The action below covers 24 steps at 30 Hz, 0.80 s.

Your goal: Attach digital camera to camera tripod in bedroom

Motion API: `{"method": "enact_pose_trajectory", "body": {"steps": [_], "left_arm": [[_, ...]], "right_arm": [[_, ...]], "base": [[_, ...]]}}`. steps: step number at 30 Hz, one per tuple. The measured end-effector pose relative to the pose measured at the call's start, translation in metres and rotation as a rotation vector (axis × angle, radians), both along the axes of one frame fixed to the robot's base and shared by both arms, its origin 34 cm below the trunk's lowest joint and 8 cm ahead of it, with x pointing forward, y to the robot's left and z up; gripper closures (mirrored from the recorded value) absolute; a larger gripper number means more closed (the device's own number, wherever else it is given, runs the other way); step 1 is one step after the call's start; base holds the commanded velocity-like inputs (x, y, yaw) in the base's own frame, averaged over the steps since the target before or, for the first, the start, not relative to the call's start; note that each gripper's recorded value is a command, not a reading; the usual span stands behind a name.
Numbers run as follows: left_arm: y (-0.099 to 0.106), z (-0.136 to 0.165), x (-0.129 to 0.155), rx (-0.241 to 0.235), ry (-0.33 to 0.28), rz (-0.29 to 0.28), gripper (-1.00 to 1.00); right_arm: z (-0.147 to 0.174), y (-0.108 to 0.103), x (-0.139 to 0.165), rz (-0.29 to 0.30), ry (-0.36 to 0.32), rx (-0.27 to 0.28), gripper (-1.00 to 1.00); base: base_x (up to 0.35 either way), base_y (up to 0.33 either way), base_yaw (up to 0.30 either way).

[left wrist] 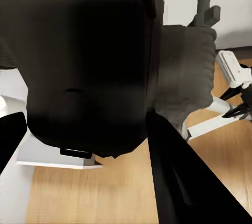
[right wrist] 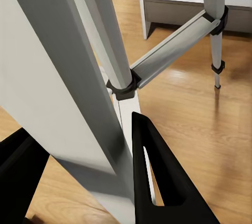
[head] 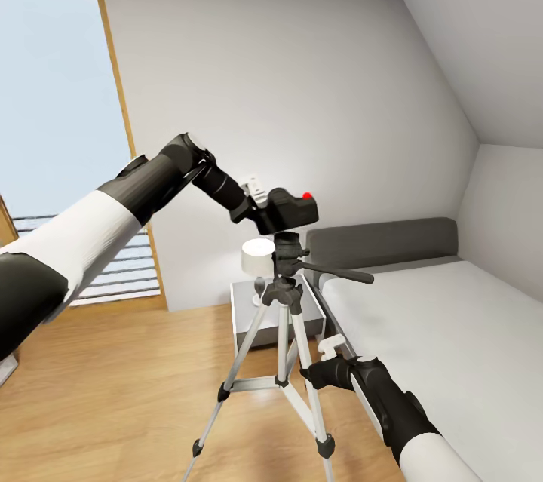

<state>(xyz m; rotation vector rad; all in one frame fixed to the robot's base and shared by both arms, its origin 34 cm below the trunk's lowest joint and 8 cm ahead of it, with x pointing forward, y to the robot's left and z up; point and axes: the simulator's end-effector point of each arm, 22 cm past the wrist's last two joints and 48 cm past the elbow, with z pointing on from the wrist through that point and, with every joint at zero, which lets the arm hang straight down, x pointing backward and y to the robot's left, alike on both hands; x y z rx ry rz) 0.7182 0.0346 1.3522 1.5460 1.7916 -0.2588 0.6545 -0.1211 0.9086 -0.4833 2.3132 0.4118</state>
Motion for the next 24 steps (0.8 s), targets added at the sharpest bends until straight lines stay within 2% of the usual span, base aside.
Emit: {"method": "enact_pose_trajectory", "body": {"steps": [9, 24], "left_arm": [[0.0100, 0.0012, 0.0028, 0.003, -0.018, -0.011, 1.00], [0.0073, 0.0014, 0.0016, 0.004, -0.022, -0.021, 1.00]], "right_arm": [[0.0000, 0.0000, 0.0000, 0.000, 0.000, 0.000, 1.00], [0.0000, 0.0000, 0.0000, 0.000, 0.000, 0.000, 1.00]], "base": [[0.000, 0.000, 0.000], [0.000, 0.000, 0.000]]}}
